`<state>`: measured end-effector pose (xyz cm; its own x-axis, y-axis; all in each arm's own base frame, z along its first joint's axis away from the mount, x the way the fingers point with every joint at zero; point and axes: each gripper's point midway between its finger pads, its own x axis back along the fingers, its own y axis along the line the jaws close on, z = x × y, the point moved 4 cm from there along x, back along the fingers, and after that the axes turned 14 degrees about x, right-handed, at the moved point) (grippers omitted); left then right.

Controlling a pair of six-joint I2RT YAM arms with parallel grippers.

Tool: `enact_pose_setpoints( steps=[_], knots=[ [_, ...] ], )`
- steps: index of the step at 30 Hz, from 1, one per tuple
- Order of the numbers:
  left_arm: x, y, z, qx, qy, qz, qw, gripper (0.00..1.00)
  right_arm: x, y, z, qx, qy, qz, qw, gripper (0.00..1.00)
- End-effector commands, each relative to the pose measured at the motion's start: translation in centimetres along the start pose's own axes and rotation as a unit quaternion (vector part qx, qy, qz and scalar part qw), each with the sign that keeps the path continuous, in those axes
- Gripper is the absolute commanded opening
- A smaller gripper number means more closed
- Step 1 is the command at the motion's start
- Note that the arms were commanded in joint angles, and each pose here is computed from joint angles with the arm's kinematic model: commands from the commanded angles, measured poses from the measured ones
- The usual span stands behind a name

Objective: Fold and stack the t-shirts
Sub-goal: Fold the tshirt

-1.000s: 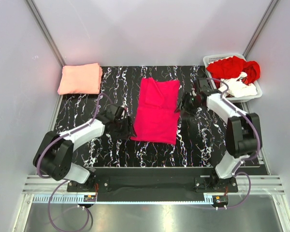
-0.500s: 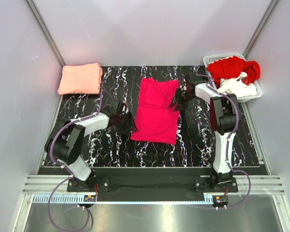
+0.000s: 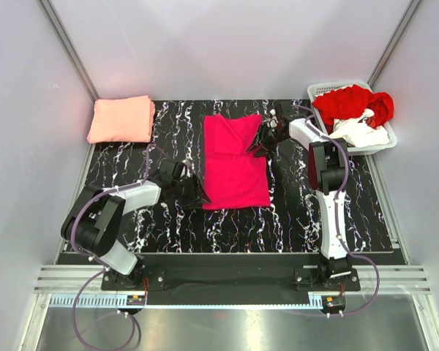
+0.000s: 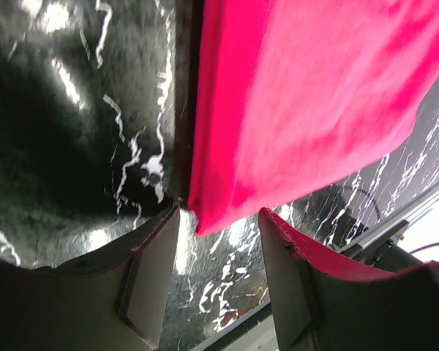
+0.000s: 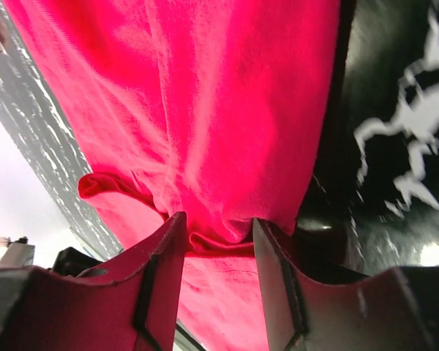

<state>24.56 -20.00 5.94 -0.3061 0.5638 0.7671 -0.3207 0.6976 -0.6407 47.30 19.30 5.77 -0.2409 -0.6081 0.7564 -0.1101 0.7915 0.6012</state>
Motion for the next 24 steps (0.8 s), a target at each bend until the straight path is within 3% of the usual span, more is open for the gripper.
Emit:
enact_pose_setpoints(
  steps=[1,7,13,18,24],
  knots=[
    [0.8,0.5,0.7,0.002,0.004,-0.006,1.0,0.54,0.6,1.5,-1.5,0.035,-0.012,-0.032,0.999,0.5],
    [2.8,0.2,0.4,-0.017,-0.025,-0.026,0.999,0.54,5.8,4.2,-3.9,0.057,-0.076,-0.008,0.995,0.67],
    [3.5,-0.2,0.3,-0.013,-0.04,-0.019,0.999,0.54,13.0,8.7,-4.7,0.078,-0.15,-0.008,0.986,0.74],
    [3.0,0.0,0.7,0.011,-0.042,0.006,0.999,0.54,15.2,6.6,1.3,0.048,-0.154,0.018,0.987,0.69],
    [2.1,0.6,1.1,0.034,-0.037,0.016,0.999,0.53,14.1,2.6,10.0,0.023,-0.092,0.054,0.994,0.67]
  ],
)
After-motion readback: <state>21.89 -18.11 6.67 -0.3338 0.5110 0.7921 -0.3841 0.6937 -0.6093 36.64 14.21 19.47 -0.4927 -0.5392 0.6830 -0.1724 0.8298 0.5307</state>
